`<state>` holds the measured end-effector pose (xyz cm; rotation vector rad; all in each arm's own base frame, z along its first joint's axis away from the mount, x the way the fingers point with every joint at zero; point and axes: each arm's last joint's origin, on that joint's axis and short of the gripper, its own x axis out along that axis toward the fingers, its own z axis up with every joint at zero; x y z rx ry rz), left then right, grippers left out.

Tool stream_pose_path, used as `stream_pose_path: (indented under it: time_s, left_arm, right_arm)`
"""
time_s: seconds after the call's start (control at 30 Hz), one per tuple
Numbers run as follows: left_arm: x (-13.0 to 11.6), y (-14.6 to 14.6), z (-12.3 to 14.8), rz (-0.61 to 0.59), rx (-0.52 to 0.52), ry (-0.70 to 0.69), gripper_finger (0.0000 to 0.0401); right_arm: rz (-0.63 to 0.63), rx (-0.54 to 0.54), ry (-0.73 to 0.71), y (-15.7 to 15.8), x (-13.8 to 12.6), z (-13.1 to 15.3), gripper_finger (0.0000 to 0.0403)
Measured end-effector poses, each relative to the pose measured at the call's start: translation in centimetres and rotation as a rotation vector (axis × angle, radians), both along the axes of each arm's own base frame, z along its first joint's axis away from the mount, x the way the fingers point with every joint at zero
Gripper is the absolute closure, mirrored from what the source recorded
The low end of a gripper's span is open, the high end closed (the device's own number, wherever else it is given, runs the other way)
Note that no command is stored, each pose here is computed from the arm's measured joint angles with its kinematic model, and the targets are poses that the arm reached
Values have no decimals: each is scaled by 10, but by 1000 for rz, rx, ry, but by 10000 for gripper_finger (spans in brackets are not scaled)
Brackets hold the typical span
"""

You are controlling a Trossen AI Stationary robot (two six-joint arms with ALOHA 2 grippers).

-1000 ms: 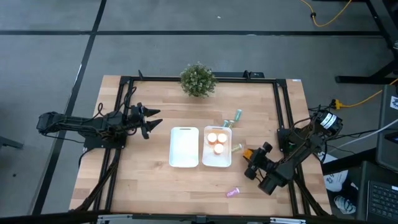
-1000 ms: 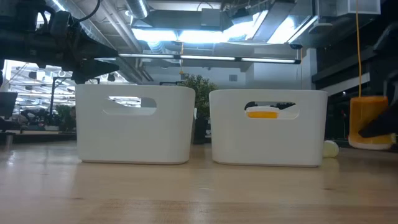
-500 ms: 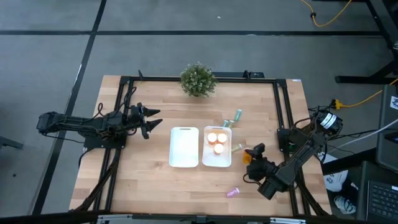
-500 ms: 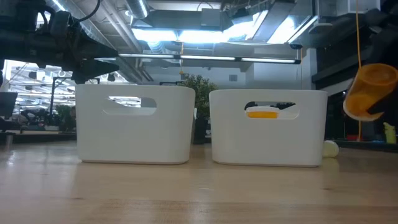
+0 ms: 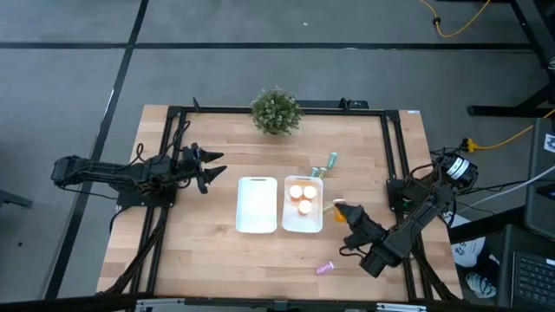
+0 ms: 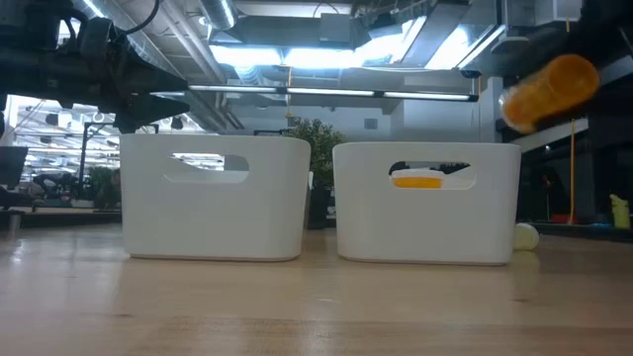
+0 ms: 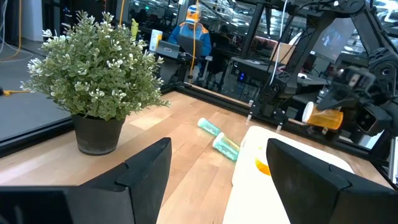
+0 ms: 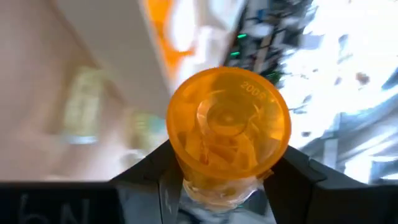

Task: Pick and place medicine bottles into bin by pill shape (circle, oval)
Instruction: Put the orange capsule bottle into the right white bin

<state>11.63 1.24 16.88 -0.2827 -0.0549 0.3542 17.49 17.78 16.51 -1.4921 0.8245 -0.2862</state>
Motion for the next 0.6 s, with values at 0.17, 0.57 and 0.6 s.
stream_pose_path:
  time_s: [0.17, 0.57, 0.6]
  left_arm:
    - [0, 0, 0, 0, 0, 0, 146]
    - [0, 0, 0, 0, 0, 0, 146]
    - [0, 0, 0, 0, 0, 0, 146]
  right_arm:
    - [20, -92, 15, -2, 7, 1, 223]
    - [52, -117, 231, -4, 7, -3, 222]
    - [56, -109, 264, -3, 6, -4, 222]
